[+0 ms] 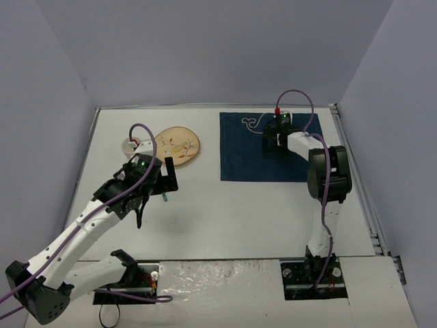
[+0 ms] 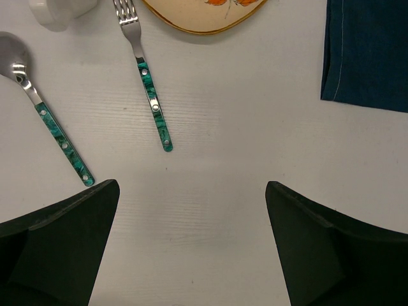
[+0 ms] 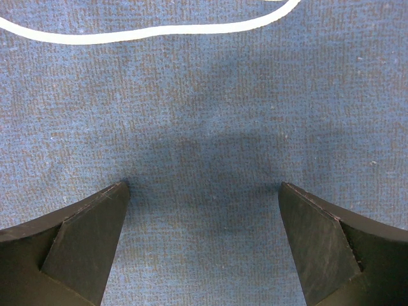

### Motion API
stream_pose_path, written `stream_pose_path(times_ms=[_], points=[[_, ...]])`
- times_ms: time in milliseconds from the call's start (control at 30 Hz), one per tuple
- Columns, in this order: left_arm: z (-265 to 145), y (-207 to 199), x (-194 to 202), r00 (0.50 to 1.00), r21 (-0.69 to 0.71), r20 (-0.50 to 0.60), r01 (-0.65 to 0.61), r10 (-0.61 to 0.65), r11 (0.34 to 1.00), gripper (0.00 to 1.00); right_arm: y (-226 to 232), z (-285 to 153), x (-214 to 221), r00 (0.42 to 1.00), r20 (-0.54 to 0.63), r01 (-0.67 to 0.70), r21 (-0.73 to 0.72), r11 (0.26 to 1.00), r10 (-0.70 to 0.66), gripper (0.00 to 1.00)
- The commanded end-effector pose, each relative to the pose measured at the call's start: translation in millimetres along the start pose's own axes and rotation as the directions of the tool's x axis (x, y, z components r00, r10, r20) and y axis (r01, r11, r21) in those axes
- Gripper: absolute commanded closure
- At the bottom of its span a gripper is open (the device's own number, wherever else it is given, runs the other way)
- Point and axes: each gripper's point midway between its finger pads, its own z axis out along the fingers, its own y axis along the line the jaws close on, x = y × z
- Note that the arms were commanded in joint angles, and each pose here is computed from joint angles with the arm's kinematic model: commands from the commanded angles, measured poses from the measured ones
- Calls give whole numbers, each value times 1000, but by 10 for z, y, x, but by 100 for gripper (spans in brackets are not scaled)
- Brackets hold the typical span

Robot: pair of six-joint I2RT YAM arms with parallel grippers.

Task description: Set the dinner table for one person

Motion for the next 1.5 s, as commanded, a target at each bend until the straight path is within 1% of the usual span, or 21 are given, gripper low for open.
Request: stream_pose_path(times_ms=[0, 267, 400, 500, 600, 700, 800, 867, 900, 967, 1000, 1067, 1100, 1167, 1200, 1267, 1333, 1367, 1467], points=[[-23, 5, -97, 999, -10, 35, 18, -18, 1000, 3, -337, 87, 232, 996, -80, 52, 94, 994, -45, 0], [19, -4, -64, 1000, -13, 24, 16, -16, 1000, 3, -376, 22, 170, 996, -67, 62, 90, 994, -56, 0], [31, -8, -55, 1000, -19, 18, 24, -24, 1000, 3, -336, -71, 52, 999, -36, 43, 76, 996, -40, 0], [59, 23, -55, 999, -47, 13, 37, -36, 998, 3, -278, -303, -241, 999, 33, 11, 39, 999, -13, 0], [103, 19, -72, 997, -60, 11, 78, -78, 995, 3, -186, -655, -628, 991, 129, -33, -15, 999, 35, 0], [221, -70, -91, 990, -40, 9, 142, -141, 989, 3, -106, -1245, -1035, 961, 258, -81, -99, 992, 104, 0], [351, -144, -95, 978, -27, 4, 208, -208, 978, 3, -70, -1648, -1227, 930, 327, -122, -165, 979, 171, 0], [512, -214, -137, 949, -10, 25, 316, -316, 949, 3, -8, -2099, -1339, 894, 391, -126, -252, 960, 220, 0], [566, -234, -148, 935, -1, 30, 353, -353, 936, 3, 24, -2235, -1351, 880, 405, -133, -289, 948, 247, 0], [678, -293, -235, 897, 30, 57, 437, -438, 899, 3, 54, -2602, -1413, 834, 462, -134, -362, 923, 302, 0], [716, -295, -230, 890, 33, 62, 451, -453, 892, 3, 88, -2628, -1334, 830, 451, -145, -392, 909, 327, 0], [845, -367, -355, 843, 75, 103, 523, -529, 849, 3, 126, -3082, -1312, 760, 513, -121, -492, 862, 400, 0], [899, -369, -395, 824, 81, 123, 547, -553, 833, 3, 157, -3189, -1246, 748, 522, -101, -523, 847, 411, 0], [1013, -320, -427, 786, 76, 163, 593, -597, 801, 3, 223, -3241, -1048, 752, 508, -75, -567, 820, 420, 0], [1081, -307, -455, 758, 85, 182, 622, -626, 778, 3, 240, -3301, -984, 749, 506, -66, -585, 809, 427, 0], [1196, -318, -537, 697, 123, 224, 674, -682, 729, 3, 322, -3411, -846, 764, 477, -46, -631, 774, 434, 0], [1283, -282, -533, 655, 128, 251, 707, -712, 696, 3, 401, -3442, -724, 778, 444, -47, -665, 745, 445, 0], [1348, -242, -520, 626, 128, 272, 729, -730, 673, 3, 437, -3449, -666, 782, 432, -49, -675, 736, 449, 0], [1482, -138, -486, 553, 131, 326, 776, -766, 616, 3, 597, -3486, -546, 802, 415, -20, -699, 715, 429, 0]])
